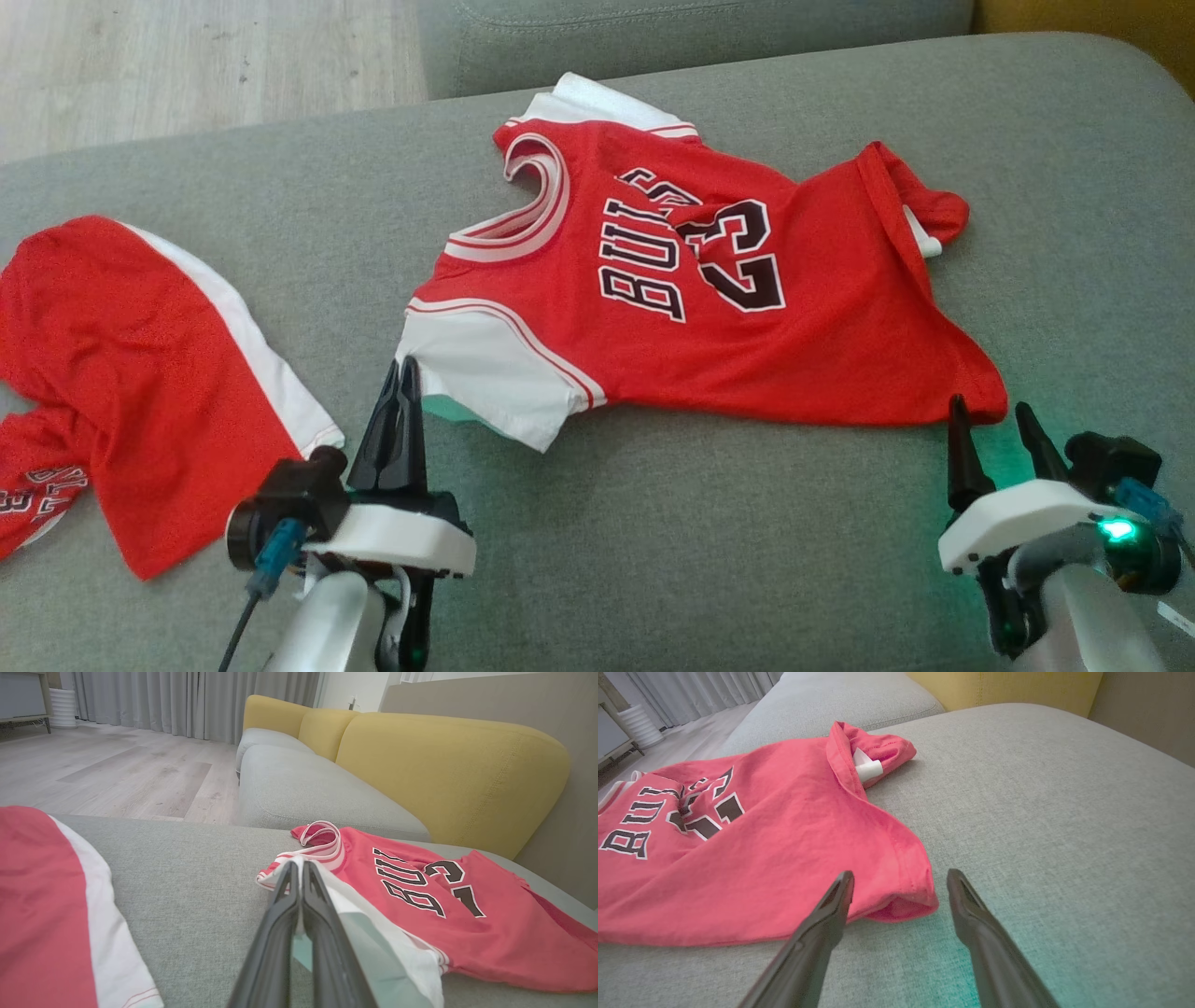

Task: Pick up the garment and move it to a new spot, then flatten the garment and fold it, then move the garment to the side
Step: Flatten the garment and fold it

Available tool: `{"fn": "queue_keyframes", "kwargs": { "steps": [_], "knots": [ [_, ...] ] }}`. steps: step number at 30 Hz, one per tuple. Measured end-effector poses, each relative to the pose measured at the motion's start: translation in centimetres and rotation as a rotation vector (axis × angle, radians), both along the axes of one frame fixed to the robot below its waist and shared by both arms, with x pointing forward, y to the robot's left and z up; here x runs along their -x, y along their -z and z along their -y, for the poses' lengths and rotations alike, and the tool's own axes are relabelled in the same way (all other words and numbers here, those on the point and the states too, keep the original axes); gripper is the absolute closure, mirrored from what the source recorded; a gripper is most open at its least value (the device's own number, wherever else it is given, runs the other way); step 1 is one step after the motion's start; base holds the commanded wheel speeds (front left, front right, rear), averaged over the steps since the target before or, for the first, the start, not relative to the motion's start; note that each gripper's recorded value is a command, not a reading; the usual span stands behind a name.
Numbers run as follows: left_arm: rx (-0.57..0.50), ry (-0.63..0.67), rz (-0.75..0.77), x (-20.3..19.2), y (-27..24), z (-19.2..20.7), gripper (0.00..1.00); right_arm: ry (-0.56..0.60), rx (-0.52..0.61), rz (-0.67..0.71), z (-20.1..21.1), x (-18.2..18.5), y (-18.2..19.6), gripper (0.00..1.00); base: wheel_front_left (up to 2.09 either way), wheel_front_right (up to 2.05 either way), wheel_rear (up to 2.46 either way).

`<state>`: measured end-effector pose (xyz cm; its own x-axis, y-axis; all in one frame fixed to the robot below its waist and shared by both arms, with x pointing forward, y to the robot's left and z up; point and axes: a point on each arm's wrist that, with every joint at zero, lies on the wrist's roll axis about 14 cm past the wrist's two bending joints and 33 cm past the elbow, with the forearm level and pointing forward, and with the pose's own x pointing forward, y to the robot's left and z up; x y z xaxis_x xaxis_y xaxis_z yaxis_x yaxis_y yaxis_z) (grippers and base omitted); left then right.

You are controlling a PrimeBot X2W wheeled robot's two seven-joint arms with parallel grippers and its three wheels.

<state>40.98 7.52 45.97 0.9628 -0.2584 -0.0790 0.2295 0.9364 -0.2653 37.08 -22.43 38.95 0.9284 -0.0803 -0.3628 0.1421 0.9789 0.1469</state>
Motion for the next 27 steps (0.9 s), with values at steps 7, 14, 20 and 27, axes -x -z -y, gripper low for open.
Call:
{"fn": "queue_keyframes", "kwargs": {
  "steps": [7, 14, 20, 27],
  "knots": [
    [-0.005, 0.006, -0.005, -0.1, 0.2, 0.2, 1.00, 0.003, -0.005, -0.005, 0.0, -0.7, 0.1, 0.00, 0.00, 0.00, 0.00],
    [-0.002, 0.004, -0.013, -0.1, 0.5, 0.1, 1.00, -0.003, -0.011, -0.023, -0.2, -1.1, 0.6, 0.00, 0.00, 0.00, 0.00],
    [0.003, -0.006, -0.015, 0.0, 0.5, -0.2, 1.00, -0.019, -0.013, -0.025, -0.8, -1.4, 0.8, 1.00, 0.00, 0.00, 0.00],
    [0.009, -0.019, 0.021, -0.3, -0.7, -0.5, 1.00, -0.056, -0.007, 0.092, -1.9, -3.1, -2.3, 1.00, 0.00, 0.00, 0.00]
  ]
}}
